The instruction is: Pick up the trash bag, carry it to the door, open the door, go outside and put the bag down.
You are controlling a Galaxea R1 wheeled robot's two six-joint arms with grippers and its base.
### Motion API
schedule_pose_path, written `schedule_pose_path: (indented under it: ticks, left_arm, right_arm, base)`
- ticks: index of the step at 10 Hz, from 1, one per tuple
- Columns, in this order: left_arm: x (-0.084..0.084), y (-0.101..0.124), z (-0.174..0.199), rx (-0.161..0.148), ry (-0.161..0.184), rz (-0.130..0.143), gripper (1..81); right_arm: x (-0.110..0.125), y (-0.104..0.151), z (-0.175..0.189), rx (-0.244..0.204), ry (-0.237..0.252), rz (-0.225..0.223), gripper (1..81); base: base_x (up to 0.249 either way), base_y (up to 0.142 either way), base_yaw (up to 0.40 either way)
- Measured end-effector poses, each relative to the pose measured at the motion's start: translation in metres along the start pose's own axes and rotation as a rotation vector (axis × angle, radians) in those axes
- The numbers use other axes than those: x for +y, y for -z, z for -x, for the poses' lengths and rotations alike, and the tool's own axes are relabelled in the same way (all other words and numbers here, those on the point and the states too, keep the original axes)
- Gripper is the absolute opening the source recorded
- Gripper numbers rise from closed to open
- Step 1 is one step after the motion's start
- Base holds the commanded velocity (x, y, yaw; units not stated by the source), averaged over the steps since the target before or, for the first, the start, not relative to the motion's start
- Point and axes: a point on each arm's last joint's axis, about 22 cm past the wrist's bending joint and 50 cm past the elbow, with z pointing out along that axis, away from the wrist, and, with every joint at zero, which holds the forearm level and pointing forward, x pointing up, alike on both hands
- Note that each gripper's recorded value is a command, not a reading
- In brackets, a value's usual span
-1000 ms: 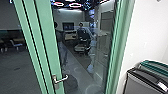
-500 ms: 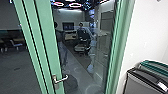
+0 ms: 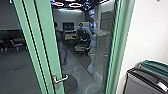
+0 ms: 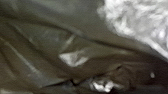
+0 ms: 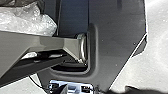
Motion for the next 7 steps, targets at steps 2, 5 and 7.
schedule_pose_path:
  ticks: [2, 5, 7]
  left_arm:
    - [0.0, 0.0, 0.0, 0.0, 0.0, 0.0, 1.0]
    - [-0.007, 0.002, -0.001, 0.002, -0.003, -0.008, 1.0]
    - [-0.012, 0.003, 0.005, -0.003, -0.01, -0.015, 1.0]
  right_arm:
    - [0.0, 0.0, 0.0, 0.0, 0.0, 0.0, 81.1]
    - [-0.002, -0.001, 0.005, -0.005, -0.001, -0.002, 81.1]
    - [0.0, 0.0, 0.011, -0.016, 0.0, 0.0, 81.1]
  base:
    - [0.0, 0.0, 0.297]
    - [0.0, 0.0, 0.32]
    - [0.0, 0.0, 0.328]
